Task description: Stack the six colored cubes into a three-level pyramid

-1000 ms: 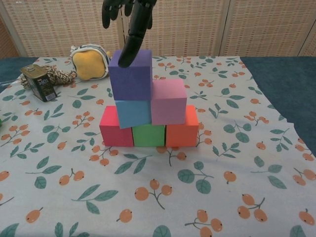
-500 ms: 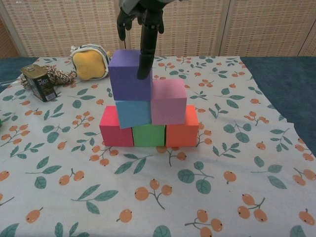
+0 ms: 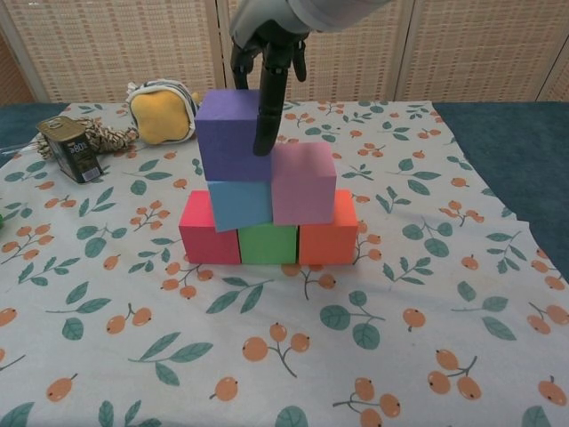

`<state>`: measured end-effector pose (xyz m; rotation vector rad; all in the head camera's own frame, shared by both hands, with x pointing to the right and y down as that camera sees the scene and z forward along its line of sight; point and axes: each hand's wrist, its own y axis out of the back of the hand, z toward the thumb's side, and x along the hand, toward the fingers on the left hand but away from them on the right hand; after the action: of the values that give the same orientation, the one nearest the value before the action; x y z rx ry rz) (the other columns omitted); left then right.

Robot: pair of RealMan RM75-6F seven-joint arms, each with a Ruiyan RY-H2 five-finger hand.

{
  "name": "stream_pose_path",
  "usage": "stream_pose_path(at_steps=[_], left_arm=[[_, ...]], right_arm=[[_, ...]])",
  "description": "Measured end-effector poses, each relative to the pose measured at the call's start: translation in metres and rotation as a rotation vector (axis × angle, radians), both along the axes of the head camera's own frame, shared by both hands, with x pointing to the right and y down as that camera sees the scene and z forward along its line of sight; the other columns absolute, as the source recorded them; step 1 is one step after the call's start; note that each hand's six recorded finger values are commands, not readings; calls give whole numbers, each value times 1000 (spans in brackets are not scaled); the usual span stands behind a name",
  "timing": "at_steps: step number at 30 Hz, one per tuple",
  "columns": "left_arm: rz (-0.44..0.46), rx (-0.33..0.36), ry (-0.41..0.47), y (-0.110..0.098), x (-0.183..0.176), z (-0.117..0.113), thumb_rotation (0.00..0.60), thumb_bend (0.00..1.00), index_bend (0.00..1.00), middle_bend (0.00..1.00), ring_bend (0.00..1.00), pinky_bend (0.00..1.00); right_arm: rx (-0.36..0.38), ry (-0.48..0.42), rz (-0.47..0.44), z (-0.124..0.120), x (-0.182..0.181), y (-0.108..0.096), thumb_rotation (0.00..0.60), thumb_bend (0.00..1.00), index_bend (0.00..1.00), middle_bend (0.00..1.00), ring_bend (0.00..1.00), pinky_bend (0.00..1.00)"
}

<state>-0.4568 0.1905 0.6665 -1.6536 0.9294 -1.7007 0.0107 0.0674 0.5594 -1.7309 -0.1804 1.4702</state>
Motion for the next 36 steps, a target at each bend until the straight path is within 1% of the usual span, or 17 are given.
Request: stream_pose_path(at_steps=[3, 6, 7, 9, 10, 13, 14, 20, 27, 32, 36], left_arm=[[-2, 2, -1, 0, -1, 0, 600, 357, 0, 0, 5, 129], [-4, 3, -1, -1, -1, -1, 600, 358, 0, 0, 5, 129], [-5, 2, -2, -1, -1, -1, 600, 358, 0, 0, 5, 129], [-4, 3, -4, -1, -2, -1, 600, 357, 0, 0, 5, 129], [-5, 3, -5, 0, -2, -1, 600, 357, 0, 0, 5, 130], [-5, 7, -5, -1, -2, -2, 600, 357, 0, 0, 5, 129], [-6, 8, -5, -1, -2, -2, 600, 357, 0, 0, 5, 129], [-5, 9, -8, 0, -2, -3, 600, 358, 0, 0, 5, 129], [2, 3, -14, 1, 0, -1, 600, 357, 0, 0, 5, 130], [5, -1, -17, 2, 2, 1, 600, 358, 0, 0, 5, 129], [6, -3, -20, 2, 2, 2, 600, 357, 0, 0, 5, 130]], right_arm=[[2, -11, 7, 2, -2, -1, 460, 4, 348, 3, 0, 276], [12, -28, 15, 4, -5, -3, 459, 59, 411, 32, 1, 327], [17, -36, 20, 5, -5, -3, 469, 88, 430, 46, 3, 349], [23, -44, 28, 6, -6, -3, 498, 121, 455, 65, 11, 371], [27, -47, 34, 8, -6, -3, 522, 141, 471, 74, 16, 378], [32, -48, 47, 11, -6, -4, 590, 200, 499, 91, 25, 382], [32, -50, 49, 11, -6, -5, 600, 221, 504, 95, 27, 382], [37, -81, 54, 4, -6, -9, 600, 266, 528, 109, 49, 382], [52, -110, 70, -10, 6, -21, 600, 272, 559, 109, 51, 382], [33, -151, 94, -17, 13, -25, 600, 272, 560, 109, 51, 382], [27, -133, 98, -17, 20, -27, 600, 276, 564, 109, 51, 382]])
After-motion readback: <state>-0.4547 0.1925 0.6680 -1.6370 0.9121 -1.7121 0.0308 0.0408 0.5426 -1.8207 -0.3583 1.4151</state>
